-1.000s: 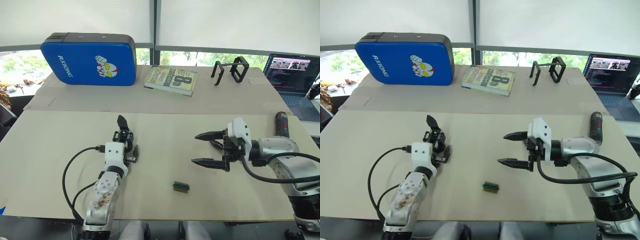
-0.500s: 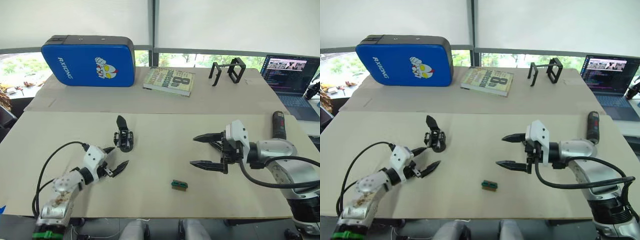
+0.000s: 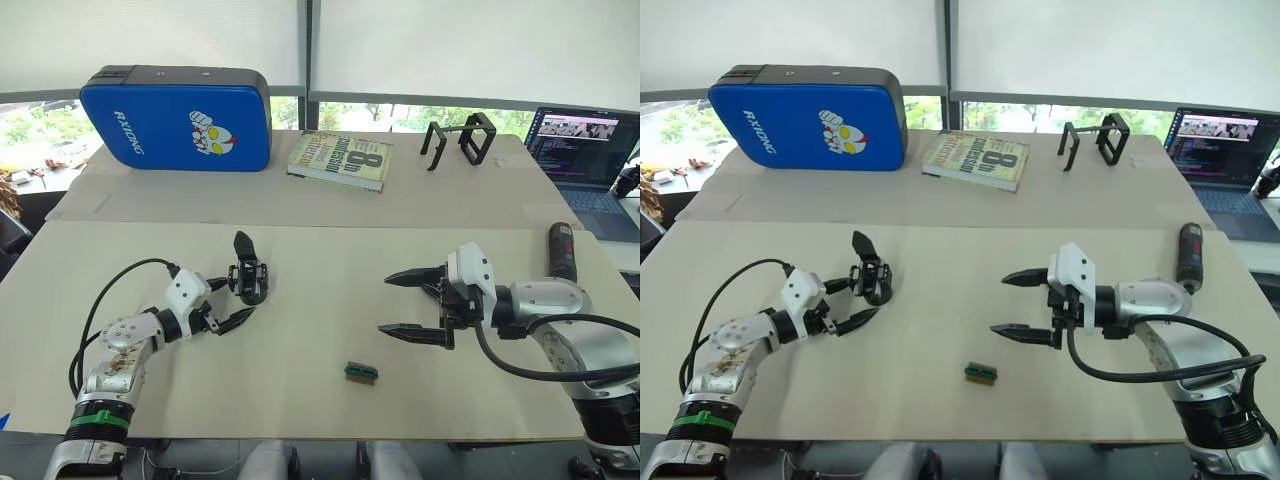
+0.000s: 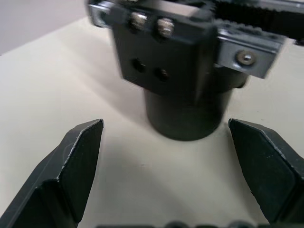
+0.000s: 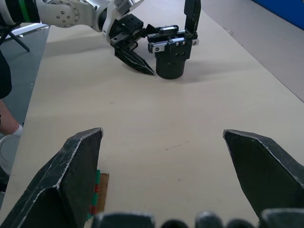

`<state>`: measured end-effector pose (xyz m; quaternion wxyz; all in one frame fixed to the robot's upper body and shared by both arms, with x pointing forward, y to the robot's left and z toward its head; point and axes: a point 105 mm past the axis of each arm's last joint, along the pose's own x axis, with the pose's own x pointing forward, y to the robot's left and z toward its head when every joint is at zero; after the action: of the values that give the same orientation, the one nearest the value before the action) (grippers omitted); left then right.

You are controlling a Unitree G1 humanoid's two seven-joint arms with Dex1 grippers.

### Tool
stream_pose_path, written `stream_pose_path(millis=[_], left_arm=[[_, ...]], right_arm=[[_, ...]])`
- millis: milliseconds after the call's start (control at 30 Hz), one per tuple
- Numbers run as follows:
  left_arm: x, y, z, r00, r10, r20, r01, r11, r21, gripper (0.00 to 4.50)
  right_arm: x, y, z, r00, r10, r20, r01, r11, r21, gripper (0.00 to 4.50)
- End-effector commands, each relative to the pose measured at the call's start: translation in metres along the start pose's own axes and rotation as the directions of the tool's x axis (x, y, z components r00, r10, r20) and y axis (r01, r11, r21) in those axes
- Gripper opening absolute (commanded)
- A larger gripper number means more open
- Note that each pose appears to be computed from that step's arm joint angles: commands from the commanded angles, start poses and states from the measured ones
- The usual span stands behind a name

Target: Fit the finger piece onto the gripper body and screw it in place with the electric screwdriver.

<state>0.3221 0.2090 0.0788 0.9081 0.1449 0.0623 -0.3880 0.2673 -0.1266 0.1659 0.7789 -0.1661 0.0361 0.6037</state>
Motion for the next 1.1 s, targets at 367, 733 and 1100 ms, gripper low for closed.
stream_pose_path(millis=[367,733,1100], left_arm=[[0.016,0.006,0.018,0.998,-0.02,0.066,0.019,1.0,0.013,3.93],[0.051,-0.033,0.05,0.975,-0.079,0.206,0.071,0.996,0.046,2.3],[0.114,-0.076,0.081,0.961,-0.155,0.229,0.148,0.988,0.047,2.3]], right_arm=[[-0.001,0.0,0.01,1.0,0.0,0.017,0.001,0.999,-0.047,4.5],[-0.015,0.002,0.011,0.998,-0.065,-0.002,0.065,0.997,-0.043,4.5],[-0.033,0.002,0.004,0.979,-0.196,-0.052,0.197,0.98,-0.001,4.5]])
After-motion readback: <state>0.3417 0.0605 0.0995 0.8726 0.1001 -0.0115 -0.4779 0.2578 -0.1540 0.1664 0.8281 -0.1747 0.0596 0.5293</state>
